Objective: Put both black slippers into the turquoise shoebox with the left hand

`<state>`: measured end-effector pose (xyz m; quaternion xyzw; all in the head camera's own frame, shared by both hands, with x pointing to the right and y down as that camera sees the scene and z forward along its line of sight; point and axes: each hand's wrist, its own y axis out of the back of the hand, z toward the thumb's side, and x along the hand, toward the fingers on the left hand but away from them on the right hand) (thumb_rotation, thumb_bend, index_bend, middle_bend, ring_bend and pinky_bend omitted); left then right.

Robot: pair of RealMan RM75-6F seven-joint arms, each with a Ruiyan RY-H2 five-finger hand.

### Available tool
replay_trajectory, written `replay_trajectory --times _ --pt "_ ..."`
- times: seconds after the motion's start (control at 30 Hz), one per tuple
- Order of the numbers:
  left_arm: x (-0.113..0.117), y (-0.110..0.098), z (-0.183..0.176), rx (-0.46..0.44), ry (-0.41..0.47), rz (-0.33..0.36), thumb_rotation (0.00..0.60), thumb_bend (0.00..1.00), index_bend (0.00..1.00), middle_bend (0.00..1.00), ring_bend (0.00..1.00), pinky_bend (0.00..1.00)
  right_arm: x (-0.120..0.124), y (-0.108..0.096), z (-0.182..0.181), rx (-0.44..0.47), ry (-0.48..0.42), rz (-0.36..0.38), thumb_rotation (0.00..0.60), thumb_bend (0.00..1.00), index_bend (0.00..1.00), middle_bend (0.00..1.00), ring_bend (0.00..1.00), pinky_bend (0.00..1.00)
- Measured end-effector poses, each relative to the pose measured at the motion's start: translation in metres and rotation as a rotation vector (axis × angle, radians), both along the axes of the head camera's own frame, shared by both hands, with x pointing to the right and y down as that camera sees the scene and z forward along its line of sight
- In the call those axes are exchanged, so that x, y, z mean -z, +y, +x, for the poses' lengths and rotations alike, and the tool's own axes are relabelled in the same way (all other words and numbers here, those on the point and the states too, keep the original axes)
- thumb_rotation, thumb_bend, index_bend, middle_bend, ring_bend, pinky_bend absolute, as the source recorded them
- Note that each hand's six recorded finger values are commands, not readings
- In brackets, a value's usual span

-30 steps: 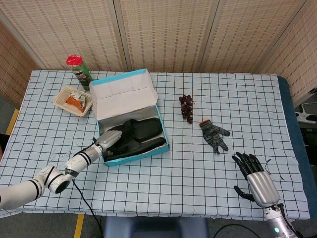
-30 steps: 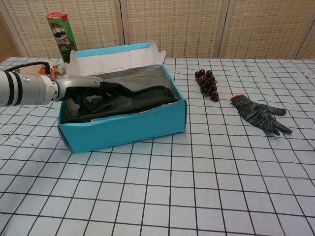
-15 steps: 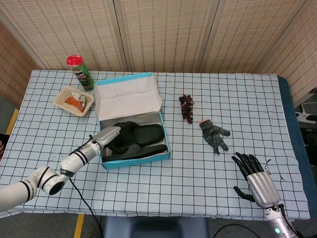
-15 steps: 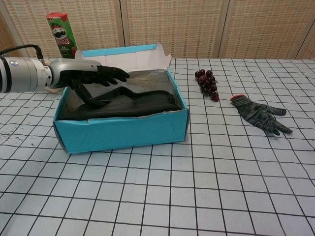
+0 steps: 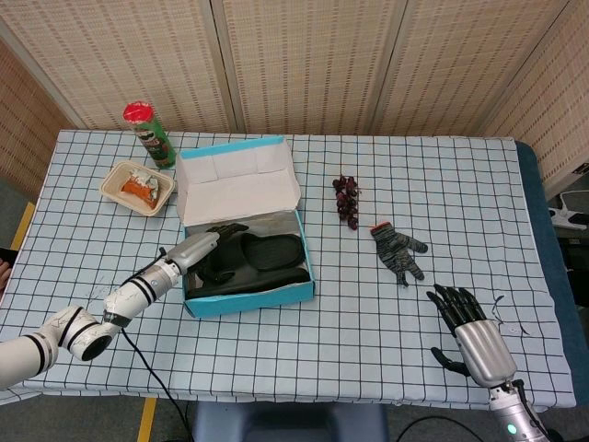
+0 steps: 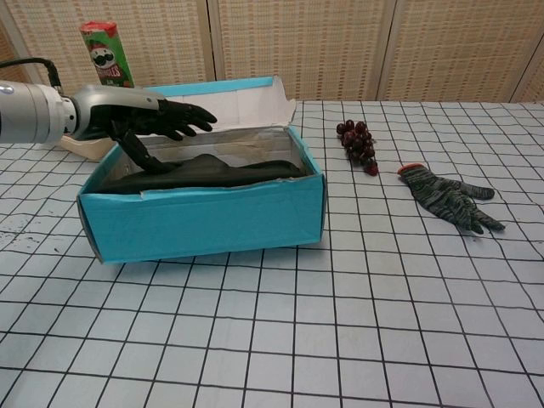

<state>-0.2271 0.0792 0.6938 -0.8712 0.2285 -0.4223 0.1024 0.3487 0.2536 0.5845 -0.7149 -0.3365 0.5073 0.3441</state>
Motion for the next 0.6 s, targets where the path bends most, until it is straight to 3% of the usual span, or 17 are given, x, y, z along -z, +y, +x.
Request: replay_trajectory --times 0.23,0.6 --pt "-0.004 0.009 0.010 -0.029 0.005 -0.002 0.600 0.34 0.00 0.00 0.00 0.00 -0.016 -0.009 -0.041 0.127 -0.075 -0.009 0.600 0.16 0.00 0.00 0.00 0.00" --pt "0.007 0.013 0.026 -0.041 0.043 0.010 0.600 0.34 0.00 0.00 0.00 0.00 -0.048 -0.047 -0.161 0.413 -0.165 -0.020 0.600 0.17 0.00 0.00 0.00 0.00"
